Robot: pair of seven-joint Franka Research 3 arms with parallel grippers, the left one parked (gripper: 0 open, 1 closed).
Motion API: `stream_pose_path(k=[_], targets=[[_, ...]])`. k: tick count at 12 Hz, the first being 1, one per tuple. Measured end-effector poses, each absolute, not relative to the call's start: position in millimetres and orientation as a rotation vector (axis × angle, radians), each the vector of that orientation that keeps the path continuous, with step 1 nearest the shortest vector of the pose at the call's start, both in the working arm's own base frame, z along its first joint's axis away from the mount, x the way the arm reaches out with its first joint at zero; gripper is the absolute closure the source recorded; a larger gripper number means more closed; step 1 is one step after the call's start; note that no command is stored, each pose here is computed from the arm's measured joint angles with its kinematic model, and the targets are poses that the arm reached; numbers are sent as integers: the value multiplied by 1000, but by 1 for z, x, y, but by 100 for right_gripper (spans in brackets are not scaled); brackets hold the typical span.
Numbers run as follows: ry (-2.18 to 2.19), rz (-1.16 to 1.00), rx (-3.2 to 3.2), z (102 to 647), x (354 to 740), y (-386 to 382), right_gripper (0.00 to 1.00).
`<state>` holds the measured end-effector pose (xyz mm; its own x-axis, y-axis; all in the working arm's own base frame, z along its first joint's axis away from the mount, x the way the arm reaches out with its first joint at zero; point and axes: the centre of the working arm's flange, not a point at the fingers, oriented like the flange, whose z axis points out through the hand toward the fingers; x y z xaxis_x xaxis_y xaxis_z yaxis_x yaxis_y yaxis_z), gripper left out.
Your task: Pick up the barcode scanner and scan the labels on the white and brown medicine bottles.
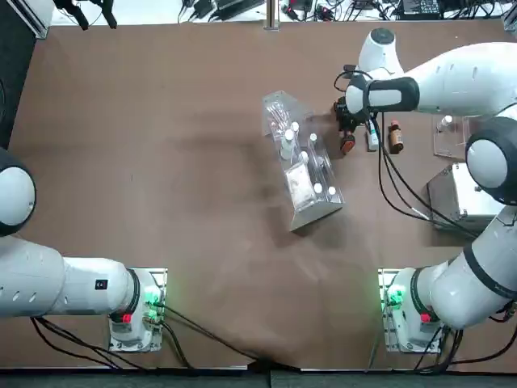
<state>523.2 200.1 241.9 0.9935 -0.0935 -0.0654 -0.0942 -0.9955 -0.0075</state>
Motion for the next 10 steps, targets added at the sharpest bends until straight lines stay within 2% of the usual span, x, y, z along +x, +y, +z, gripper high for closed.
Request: stream_pose_path(k=[6,10], targets=[[210,271,-3150,336,511,162,57],[225,433,-3194,355,495,137,57]])
